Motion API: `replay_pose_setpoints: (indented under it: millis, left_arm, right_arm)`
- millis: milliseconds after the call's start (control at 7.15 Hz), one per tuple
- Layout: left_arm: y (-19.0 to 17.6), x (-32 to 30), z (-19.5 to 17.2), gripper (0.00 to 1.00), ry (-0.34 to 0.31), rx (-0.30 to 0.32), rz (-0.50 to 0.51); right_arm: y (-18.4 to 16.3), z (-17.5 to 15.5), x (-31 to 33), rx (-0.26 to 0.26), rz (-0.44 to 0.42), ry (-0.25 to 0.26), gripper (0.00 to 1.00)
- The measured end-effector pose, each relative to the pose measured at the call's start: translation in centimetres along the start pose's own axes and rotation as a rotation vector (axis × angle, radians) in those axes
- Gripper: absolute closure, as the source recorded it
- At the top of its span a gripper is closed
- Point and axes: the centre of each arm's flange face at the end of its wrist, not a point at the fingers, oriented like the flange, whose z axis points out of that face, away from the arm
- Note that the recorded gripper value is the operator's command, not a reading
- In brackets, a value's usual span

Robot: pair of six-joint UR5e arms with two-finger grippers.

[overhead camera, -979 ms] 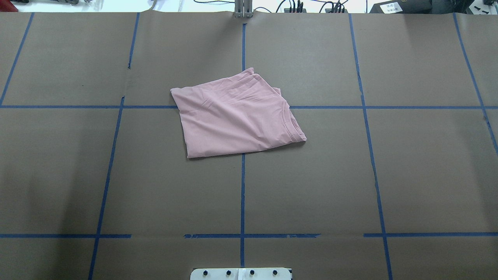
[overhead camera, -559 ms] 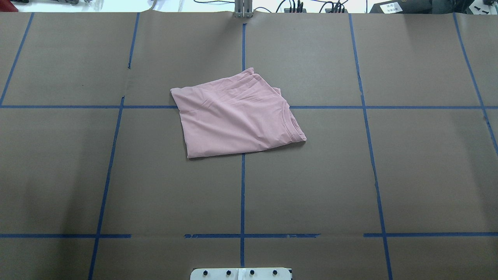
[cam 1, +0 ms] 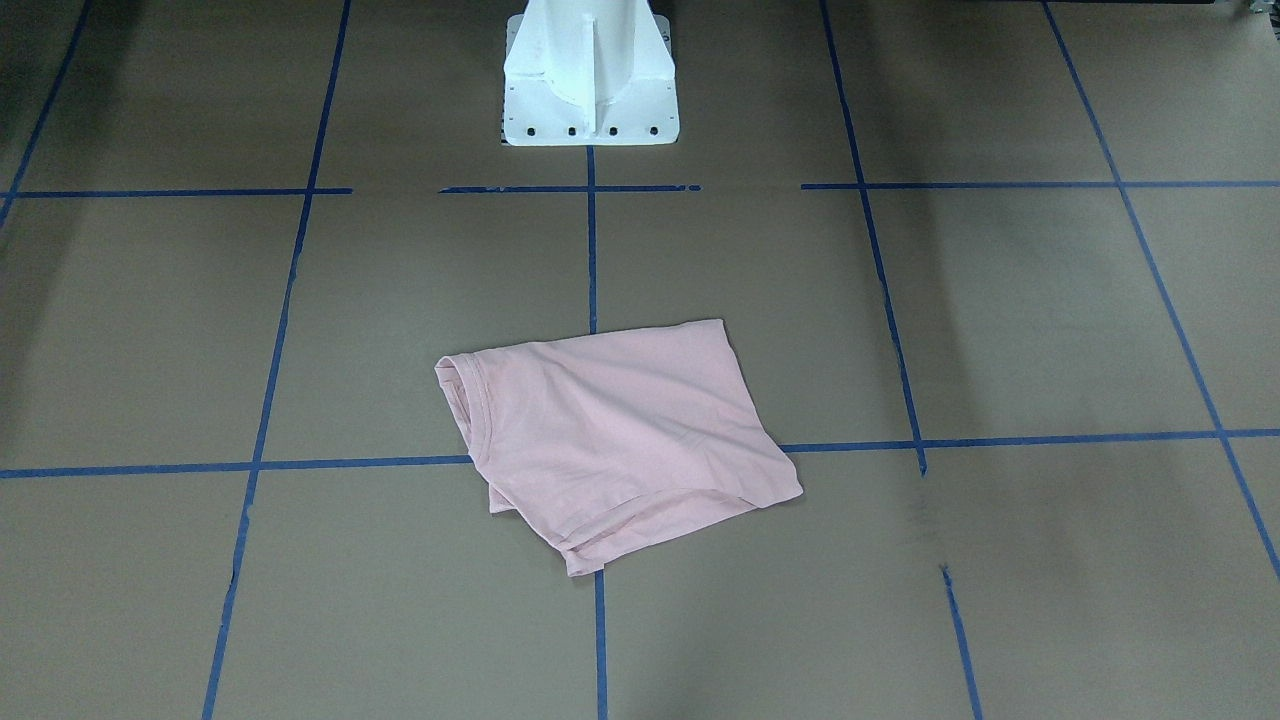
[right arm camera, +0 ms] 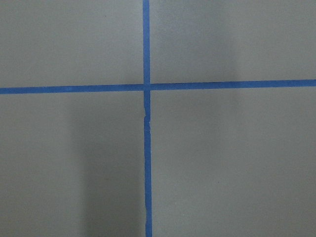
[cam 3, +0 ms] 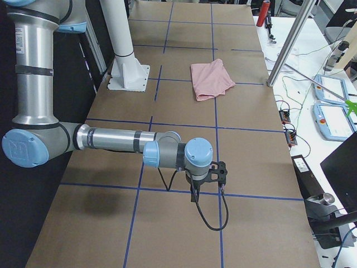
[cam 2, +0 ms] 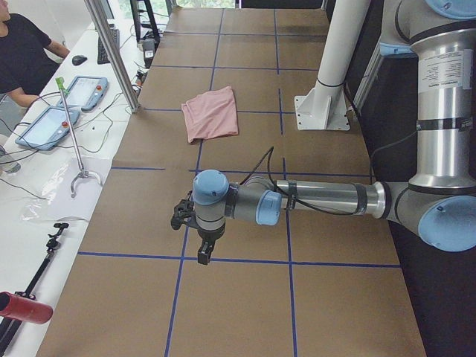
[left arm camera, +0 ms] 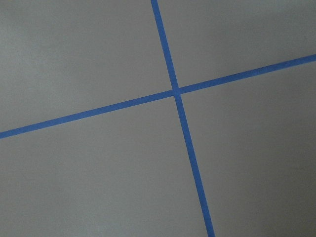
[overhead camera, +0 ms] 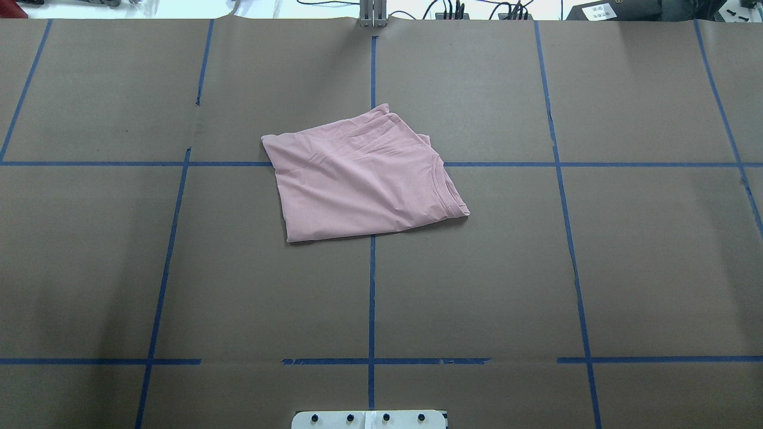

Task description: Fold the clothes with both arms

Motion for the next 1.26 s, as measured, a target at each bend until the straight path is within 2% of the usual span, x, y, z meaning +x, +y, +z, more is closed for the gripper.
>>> replay_pose_setpoints:
  millis: [280, 699, 1259]
  left_arm:
    - [0.11, -0.1, 0.17, 0.0, 0.004, -0.005, -0.031]
    - [0.17, -0.29, 0.55, 0.0, 0.011, -0.013, -0.14]
    - [0.18, -0.36, 0.66, 0.0, 0.012, -0.015, -0.185]
  right_arm:
    - [-0.31, 0.43, -0.67, -0.009, -0.014, 0.0, 0.0]
    - [-0.58, 0.49, -1.0, -0.008, -0.022, 0.001, 0.0]
    - [-0.6, 0.49, -1.03, -0.008, -0.022, 0.001, 0.0]
